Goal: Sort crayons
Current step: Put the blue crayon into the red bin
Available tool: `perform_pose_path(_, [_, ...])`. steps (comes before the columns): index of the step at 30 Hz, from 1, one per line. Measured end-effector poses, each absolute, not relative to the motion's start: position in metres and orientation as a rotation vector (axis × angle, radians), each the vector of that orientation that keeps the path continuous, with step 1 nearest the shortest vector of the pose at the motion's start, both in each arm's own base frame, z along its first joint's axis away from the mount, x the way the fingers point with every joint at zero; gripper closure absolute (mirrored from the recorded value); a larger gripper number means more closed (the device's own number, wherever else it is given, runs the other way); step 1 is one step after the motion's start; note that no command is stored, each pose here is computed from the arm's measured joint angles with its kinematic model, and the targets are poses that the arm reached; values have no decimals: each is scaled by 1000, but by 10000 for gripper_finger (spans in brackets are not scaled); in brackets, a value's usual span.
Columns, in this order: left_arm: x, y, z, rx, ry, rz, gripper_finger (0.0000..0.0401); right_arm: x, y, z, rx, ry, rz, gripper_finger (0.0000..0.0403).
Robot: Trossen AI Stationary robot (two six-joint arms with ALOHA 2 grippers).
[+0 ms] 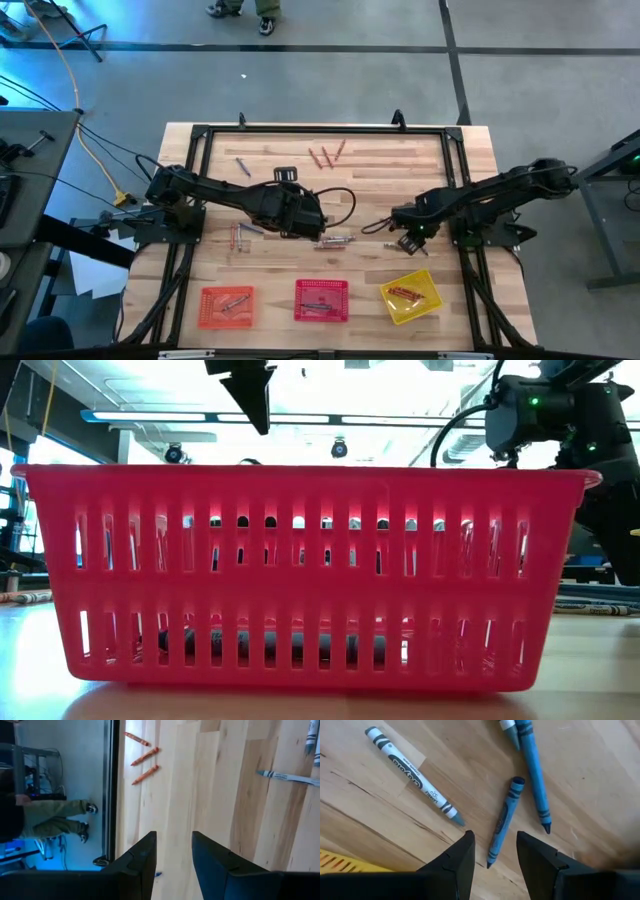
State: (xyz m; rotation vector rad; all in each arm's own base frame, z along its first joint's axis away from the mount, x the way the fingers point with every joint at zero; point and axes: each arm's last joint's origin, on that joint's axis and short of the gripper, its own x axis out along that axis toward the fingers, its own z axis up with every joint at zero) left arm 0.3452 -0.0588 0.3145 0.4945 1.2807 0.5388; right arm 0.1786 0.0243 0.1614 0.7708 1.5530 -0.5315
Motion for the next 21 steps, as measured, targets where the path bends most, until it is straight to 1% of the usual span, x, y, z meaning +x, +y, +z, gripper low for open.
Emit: perform_pose_path(21, [343, -58, 315, 543, 1304, 543, 293, 173, 25, 135, 896, 1451, -590, 265])
